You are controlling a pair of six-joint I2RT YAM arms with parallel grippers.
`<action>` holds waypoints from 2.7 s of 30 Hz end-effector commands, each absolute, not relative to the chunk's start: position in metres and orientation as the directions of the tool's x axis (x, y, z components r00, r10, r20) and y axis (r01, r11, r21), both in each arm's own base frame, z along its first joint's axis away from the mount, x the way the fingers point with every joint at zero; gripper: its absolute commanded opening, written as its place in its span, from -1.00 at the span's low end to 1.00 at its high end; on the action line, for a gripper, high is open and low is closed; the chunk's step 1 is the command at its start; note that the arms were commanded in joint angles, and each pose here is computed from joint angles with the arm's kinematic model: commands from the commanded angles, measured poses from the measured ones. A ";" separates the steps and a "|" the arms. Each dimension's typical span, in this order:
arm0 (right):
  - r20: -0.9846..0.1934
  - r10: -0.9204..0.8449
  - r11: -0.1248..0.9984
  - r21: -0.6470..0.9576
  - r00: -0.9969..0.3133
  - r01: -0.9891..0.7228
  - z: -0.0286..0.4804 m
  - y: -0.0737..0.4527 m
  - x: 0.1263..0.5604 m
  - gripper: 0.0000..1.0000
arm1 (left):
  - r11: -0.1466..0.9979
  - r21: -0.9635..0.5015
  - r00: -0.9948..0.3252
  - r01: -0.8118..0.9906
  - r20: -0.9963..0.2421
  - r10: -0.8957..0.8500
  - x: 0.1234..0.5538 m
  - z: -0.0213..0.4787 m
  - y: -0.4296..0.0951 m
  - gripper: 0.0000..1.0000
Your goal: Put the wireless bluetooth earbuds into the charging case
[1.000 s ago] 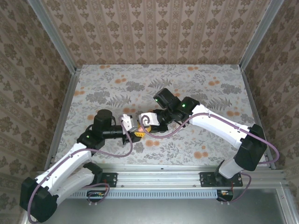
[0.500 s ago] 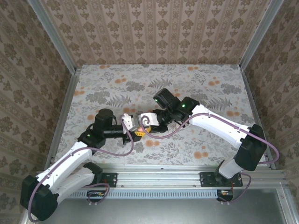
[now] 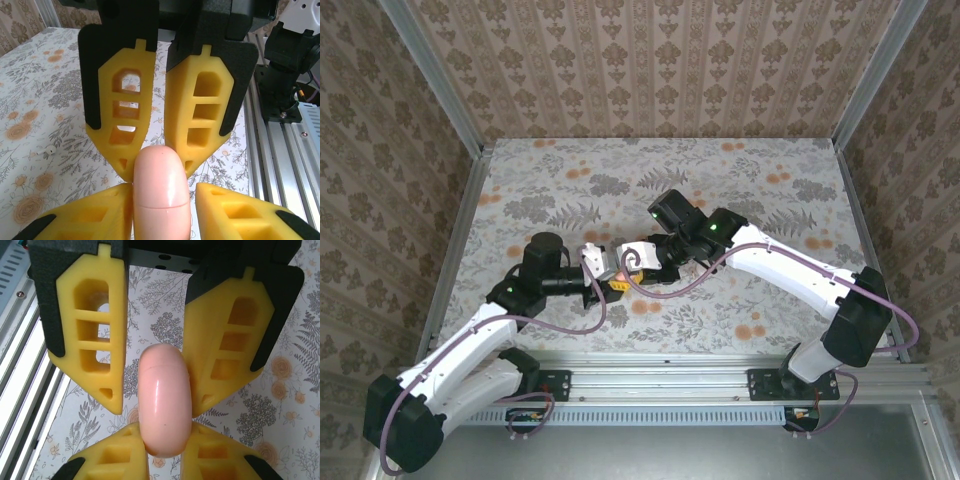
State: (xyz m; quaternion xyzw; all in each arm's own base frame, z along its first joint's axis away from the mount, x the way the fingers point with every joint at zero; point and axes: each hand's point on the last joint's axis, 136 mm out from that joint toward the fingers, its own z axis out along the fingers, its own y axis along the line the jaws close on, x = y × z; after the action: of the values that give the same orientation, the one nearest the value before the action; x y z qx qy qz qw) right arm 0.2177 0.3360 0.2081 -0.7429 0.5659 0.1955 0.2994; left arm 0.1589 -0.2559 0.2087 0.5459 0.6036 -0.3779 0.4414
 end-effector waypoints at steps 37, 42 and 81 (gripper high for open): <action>-0.868 -0.475 -0.128 -0.092 0.143 -0.987 0.245 0.337 0.210 0.06 | 0.118 0.079 0.047 0.990 -0.966 0.253 0.153 0.230 -0.254 -0.76; -0.870 -0.475 -0.122 -0.086 0.135 -0.989 0.243 0.341 0.215 0.06 | 0.115 0.081 0.051 0.990 -0.969 0.243 0.153 0.232 -0.255 -0.76; -0.943 -0.331 -0.033 -0.035 0.044 -0.999 0.274 0.321 0.229 0.13 | 0.181 0.075 0.057 0.981 -0.993 0.101 0.164 0.245 -0.251 -0.82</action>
State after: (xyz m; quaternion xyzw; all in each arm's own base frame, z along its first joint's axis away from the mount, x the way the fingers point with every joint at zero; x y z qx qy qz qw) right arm 0.2545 0.3225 0.2583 -0.5882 0.5965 0.3578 0.4126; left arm 0.1651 -0.2496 0.2247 0.5047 0.5810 -0.3884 0.5069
